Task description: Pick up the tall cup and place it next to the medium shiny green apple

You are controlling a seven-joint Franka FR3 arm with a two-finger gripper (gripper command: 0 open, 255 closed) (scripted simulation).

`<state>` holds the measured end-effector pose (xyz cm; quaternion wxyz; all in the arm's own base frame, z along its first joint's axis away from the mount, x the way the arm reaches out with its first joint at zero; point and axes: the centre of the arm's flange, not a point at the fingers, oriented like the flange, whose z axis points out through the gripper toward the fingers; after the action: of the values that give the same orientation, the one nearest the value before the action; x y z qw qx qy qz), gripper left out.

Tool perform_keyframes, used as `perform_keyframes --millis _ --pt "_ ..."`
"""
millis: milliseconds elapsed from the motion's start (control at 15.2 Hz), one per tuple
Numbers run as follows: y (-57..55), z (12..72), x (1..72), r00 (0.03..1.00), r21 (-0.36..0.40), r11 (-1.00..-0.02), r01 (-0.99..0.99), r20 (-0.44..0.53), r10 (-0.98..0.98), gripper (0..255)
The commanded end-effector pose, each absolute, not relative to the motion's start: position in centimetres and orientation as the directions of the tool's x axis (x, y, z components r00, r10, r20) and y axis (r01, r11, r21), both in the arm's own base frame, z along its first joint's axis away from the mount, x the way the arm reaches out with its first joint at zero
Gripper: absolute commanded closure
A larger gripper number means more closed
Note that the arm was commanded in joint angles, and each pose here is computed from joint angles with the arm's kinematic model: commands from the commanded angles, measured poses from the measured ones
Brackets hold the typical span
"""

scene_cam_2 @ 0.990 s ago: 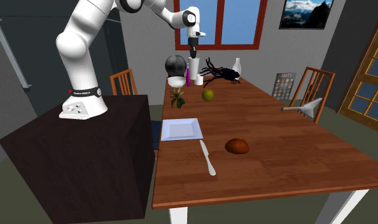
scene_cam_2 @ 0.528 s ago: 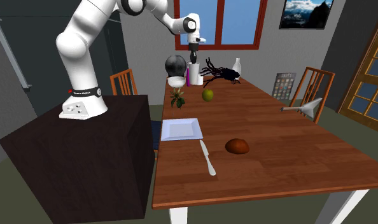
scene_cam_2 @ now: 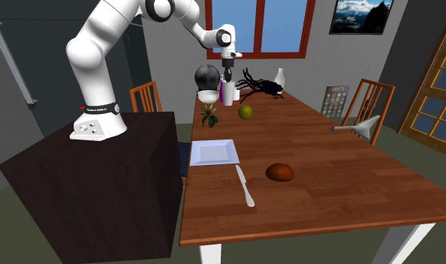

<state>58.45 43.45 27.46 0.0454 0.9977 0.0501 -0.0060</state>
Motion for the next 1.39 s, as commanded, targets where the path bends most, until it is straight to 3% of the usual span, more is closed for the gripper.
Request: perform_keyframes --millis 0,1320 --pt "43.4 26.4 58.5 0.995 0.089 -0.991 0.1 -0.016 0.099 255" --pt "43.4 16.5 58.5 0.995 0.089 -0.991 0.1 -0.016 0.099 255"
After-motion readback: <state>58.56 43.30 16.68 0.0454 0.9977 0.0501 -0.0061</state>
